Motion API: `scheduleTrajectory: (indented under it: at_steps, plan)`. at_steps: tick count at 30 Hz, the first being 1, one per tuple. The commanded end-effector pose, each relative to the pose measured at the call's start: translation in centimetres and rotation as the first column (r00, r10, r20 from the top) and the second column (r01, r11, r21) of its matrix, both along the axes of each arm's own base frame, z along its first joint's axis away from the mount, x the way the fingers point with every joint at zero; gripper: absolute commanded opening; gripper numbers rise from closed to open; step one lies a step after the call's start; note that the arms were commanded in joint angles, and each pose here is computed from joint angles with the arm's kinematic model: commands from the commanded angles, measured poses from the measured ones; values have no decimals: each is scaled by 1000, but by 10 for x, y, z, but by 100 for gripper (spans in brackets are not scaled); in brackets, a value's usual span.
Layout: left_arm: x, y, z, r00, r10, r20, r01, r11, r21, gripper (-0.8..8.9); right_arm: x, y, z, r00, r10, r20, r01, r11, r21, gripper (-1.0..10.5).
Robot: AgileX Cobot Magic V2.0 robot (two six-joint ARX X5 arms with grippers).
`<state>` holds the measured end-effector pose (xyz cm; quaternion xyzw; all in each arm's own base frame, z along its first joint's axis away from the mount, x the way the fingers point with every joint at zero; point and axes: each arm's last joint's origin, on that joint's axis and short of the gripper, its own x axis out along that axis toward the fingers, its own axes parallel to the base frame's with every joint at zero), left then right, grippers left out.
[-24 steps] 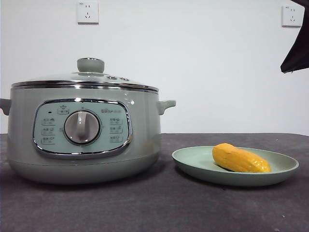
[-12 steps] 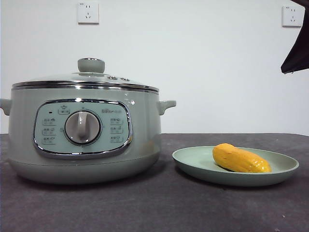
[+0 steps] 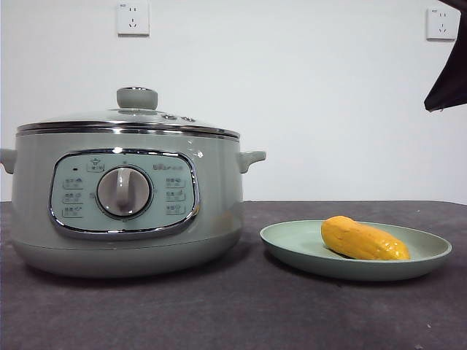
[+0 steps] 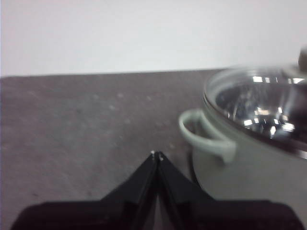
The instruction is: Take the corn out from the steamer,put the corn on the plate,close the lid
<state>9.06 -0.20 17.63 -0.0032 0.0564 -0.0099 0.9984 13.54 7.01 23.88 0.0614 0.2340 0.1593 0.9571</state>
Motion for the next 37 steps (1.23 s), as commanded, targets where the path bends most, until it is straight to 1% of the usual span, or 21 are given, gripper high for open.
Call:
scheduleTrajectory:
  at_steps: [1, 6, 33, 37]
  plan:
    - [4, 1, -15, 999, -29, -19, 29, 1000, 1, -3, 0, 0, -2, 1000, -5, -2, 5, 1000, 4, 1]
    - [5, 2, -30, 997, -20, -71, 20, 1000, -1, -3, 0, 0, -2, 1000, -5, -2, 5, 1000, 4, 1]
    - [5, 2, -29, 997, -18, -69, 18, 1000, -1, -3, 0, 0, -2, 1000, -6, 0, 6, 1000, 3, 0]
    - [5, 2, -29, 997, -18, -69, 18, 1000, -1, -3, -1, -2, -2, 999, -50, 5, 50, 998, -31, 1]
